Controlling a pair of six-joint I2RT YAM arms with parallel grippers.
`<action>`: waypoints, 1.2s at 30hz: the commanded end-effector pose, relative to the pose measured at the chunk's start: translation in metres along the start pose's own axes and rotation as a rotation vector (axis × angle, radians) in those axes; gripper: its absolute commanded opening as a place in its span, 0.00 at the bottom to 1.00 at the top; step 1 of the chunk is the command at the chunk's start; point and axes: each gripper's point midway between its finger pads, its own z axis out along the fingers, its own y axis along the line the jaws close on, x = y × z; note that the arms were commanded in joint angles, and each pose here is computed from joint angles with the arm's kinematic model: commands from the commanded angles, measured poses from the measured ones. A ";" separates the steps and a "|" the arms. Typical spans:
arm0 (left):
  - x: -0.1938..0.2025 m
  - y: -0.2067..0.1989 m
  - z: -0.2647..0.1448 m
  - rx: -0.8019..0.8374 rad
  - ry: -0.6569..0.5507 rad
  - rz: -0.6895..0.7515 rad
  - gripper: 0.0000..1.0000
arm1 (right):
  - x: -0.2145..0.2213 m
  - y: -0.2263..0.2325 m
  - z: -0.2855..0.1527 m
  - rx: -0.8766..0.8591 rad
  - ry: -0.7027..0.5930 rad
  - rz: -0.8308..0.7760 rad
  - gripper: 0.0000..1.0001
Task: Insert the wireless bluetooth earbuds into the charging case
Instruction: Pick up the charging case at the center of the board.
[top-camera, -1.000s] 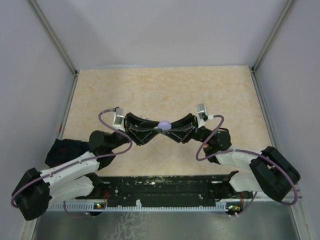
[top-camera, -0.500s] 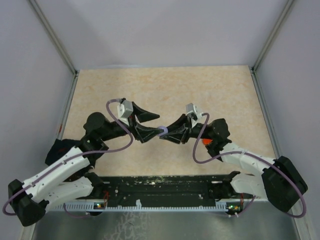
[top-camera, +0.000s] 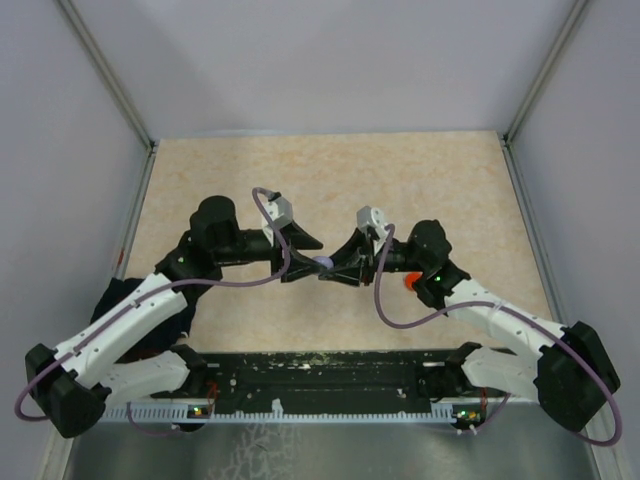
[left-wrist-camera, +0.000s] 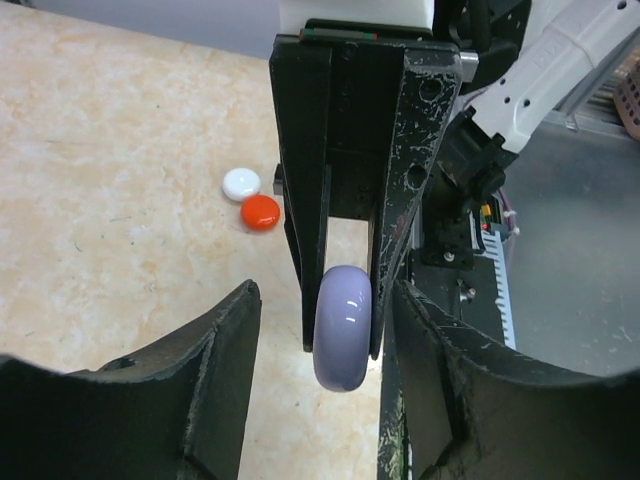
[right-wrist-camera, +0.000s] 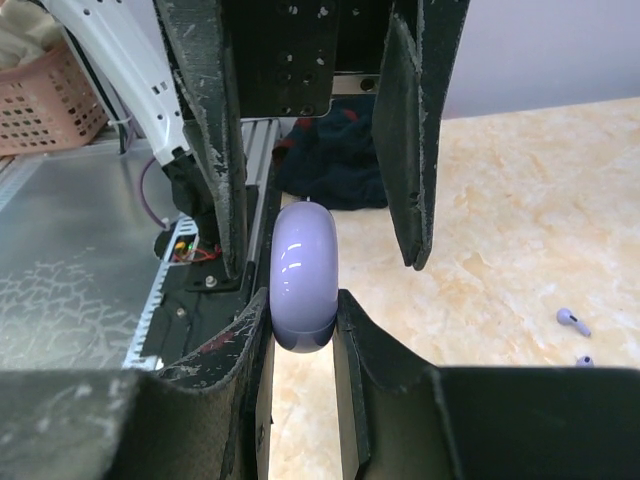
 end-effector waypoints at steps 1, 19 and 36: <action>-0.006 -0.012 -0.006 0.102 0.009 0.008 0.59 | -0.023 0.002 0.001 -0.027 -0.008 -0.108 0.00; 0.002 -0.010 -0.006 0.122 -0.005 -0.048 0.00 | -0.019 -0.004 0.002 -0.016 -0.023 -0.136 0.27; -0.011 -0.011 -0.013 0.063 -0.145 -0.030 0.00 | -0.033 0.002 0.000 0.005 -0.179 -0.078 0.42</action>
